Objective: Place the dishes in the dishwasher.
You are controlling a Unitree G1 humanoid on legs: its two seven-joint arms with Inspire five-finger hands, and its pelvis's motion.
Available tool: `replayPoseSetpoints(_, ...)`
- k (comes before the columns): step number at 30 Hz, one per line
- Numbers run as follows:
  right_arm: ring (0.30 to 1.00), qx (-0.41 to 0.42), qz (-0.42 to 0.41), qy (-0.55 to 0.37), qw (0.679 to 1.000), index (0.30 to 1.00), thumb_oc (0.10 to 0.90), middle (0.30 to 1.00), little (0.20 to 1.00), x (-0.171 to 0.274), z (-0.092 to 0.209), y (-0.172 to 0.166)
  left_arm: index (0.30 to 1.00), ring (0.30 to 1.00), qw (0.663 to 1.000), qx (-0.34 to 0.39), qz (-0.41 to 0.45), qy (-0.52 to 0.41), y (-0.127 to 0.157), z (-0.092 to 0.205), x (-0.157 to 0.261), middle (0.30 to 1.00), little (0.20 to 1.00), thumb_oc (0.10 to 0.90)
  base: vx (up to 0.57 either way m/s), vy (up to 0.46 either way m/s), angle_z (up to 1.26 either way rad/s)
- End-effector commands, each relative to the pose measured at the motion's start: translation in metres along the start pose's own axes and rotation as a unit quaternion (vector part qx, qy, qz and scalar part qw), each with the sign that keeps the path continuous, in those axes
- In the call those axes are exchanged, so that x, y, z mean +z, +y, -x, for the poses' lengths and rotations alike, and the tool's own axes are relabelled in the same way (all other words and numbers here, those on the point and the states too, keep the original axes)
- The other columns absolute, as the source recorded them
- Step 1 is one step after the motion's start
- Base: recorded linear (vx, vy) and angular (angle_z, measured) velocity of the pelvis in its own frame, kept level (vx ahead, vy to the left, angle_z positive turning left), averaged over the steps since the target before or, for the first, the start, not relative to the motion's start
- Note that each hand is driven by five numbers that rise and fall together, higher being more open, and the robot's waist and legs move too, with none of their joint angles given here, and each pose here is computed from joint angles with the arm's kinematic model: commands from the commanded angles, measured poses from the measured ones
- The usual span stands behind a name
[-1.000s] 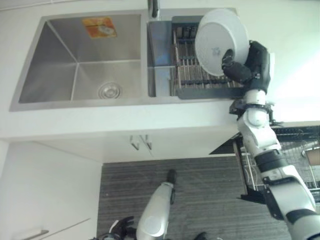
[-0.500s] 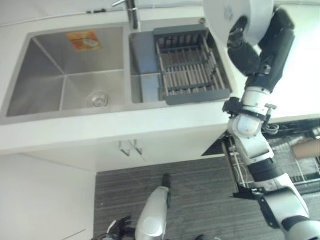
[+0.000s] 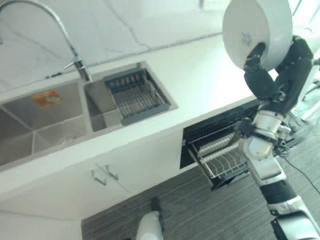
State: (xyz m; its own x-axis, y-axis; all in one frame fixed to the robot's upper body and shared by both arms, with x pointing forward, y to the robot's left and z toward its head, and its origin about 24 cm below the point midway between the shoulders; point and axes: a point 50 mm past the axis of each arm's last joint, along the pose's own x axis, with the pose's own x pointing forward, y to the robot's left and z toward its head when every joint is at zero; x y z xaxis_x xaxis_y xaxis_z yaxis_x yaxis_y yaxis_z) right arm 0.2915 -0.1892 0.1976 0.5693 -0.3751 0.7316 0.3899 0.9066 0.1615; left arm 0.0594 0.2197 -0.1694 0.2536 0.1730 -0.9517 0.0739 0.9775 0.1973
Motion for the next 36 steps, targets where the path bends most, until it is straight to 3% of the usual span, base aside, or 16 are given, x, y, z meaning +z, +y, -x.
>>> replayPoseSetpoints(1, 0.3, -0.021, -0.081, -0.146, 0.986, 0.3, 0.4, 0.3, 0.3, 0.056, -0.037, -0.006, 0.9, 0.9, 0.999, 0.002, -0.043, -0.022, 0.005, -0.002, 0.022, 0.9, 0.9, 0.8, -0.01, -0.052, -0.41)
replayPoseSetpoints(9, 0.3, -0.02, -0.06, -0.019, 0.998, 0.3, 0.4, 0.3, 0.3, 0.014, -0.017, -0.049, 0.9, 0.9, 0.998, -0.015, -0.065, -0.021, -0.005, -0.002, 0.022, 0.9, 0.9, 0.8, 0.02, 0.008, -0.16)
replayPoseSetpoints(19, 0.3, 0.022, -0.023, 0.061, 0.998, 0.3, 0.4, 0.3, 0.3, -0.018, -0.001, -0.054, 0.9, 0.9, 0.998, -0.014, -0.06, -0.026, -0.002, -0.002, 0.025, 0.9, 0.9, 0.8, 0.05, 0.033, 0.01)
replayPoseSetpoints(28, 0.3, 0.065, 0.035, 0.077, 0.994, 0.3, 0.4, 0.3, 0.3, -0.03, -0.008, -0.039, 0.9, 0.9, 0.998, -0.018, -0.036, -0.04, 0.004, -0.002, 0.034, 0.9, 0.9, 0.8, 0.03, 0.052, 0.03)
replayPoseSetpoints(36, 0.3, 0.024, 0.066, 0.107, 0.992, 0.3, 0.4, 0.3, 0.3, -0.046, -0.009, -0.051, 0.9, 0.9, 0.998, -0.012, -0.018, -0.064, 0.013, -0.001, 0.048, 0.9, 0.9, 0.8, -0.03, 0.014, 0.04)
